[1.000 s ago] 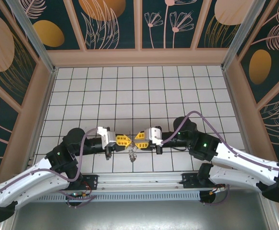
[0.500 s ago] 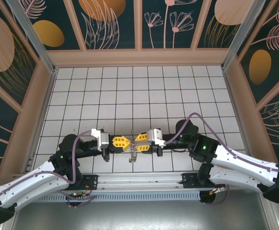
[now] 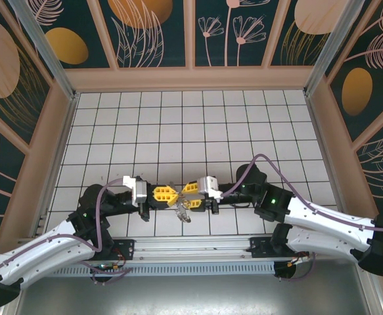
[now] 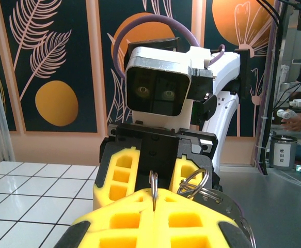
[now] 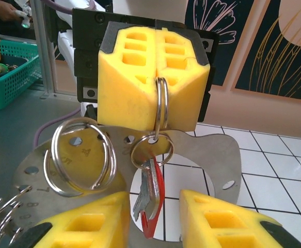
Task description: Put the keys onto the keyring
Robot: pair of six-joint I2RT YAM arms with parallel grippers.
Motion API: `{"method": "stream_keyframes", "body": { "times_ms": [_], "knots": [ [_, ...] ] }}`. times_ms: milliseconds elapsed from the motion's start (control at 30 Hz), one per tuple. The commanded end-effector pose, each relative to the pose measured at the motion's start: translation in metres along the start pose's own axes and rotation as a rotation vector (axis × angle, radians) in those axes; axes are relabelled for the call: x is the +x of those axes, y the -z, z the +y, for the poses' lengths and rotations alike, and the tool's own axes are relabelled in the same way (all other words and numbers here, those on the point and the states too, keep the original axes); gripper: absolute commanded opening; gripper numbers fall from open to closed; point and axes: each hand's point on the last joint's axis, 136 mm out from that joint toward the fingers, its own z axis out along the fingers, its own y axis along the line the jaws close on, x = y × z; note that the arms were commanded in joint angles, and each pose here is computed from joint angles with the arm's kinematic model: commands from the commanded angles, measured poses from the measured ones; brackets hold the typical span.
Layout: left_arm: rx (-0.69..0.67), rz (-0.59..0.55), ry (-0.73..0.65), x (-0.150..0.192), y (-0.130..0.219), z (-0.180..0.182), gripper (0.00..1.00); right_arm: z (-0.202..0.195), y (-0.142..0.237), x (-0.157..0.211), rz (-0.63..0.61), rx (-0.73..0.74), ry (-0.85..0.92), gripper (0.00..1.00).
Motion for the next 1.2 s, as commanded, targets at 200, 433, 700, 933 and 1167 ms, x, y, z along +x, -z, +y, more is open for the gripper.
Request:
{"method": "stream_keyframes", "body": {
  "times_ms": [200,433,700,933,1167],
  "knots": [
    [-0.053,-0.024,-0.023,-0.015,-0.001,0.009,0.00,-0.008,0.002,-0.007,-0.043,0.054,0.007,0.21],
    [-0.155,-0.006,-0.023,-0.012,0.003,0.025,0.00,-0.018,0.012,0.003,-0.017,0.126,-0.006,0.21],
    [-0.356,0.083,-0.003,0.000,0.008,0.061,0.00,-0.062,0.026,0.042,0.135,0.378,-0.061,0.31],
    [-0.459,0.157,0.016,0.017,-0.007,0.090,0.00,-0.122,0.079,0.066,0.181,0.745,-0.163,0.37],
    [-0.513,0.200,-0.001,0.030,-0.047,0.126,0.00,-0.139,0.123,0.067,0.087,0.932,-0.251,0.56]
  ]
}}
